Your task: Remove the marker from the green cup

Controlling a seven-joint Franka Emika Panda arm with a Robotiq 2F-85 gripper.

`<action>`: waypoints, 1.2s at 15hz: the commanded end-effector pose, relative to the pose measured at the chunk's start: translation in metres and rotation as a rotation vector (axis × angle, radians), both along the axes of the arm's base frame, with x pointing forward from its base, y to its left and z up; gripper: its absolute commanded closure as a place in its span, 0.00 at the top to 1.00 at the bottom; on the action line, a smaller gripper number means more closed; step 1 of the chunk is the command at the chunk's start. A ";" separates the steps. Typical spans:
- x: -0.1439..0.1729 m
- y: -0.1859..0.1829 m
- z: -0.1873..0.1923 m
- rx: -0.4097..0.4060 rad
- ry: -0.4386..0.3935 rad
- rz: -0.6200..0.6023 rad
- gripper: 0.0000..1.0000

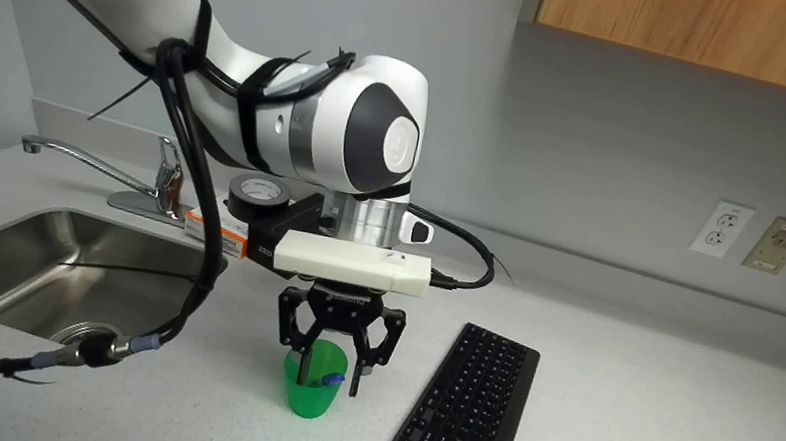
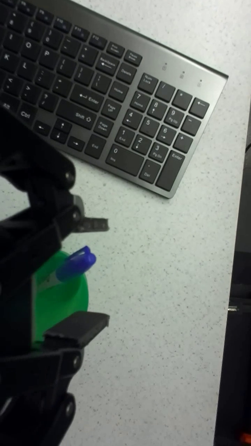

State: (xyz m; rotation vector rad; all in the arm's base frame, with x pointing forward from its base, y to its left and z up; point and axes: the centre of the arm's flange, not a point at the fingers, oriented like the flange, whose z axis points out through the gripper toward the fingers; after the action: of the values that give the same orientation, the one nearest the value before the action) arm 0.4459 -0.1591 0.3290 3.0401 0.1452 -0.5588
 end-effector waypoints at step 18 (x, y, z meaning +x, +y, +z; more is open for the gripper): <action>-0.053 0.034 0.102 0.042 -0.149 0.175 0.04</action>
State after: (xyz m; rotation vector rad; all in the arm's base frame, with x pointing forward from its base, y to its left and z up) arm 0.4287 -0.1505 0.3987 3.0613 0.2953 -0.4447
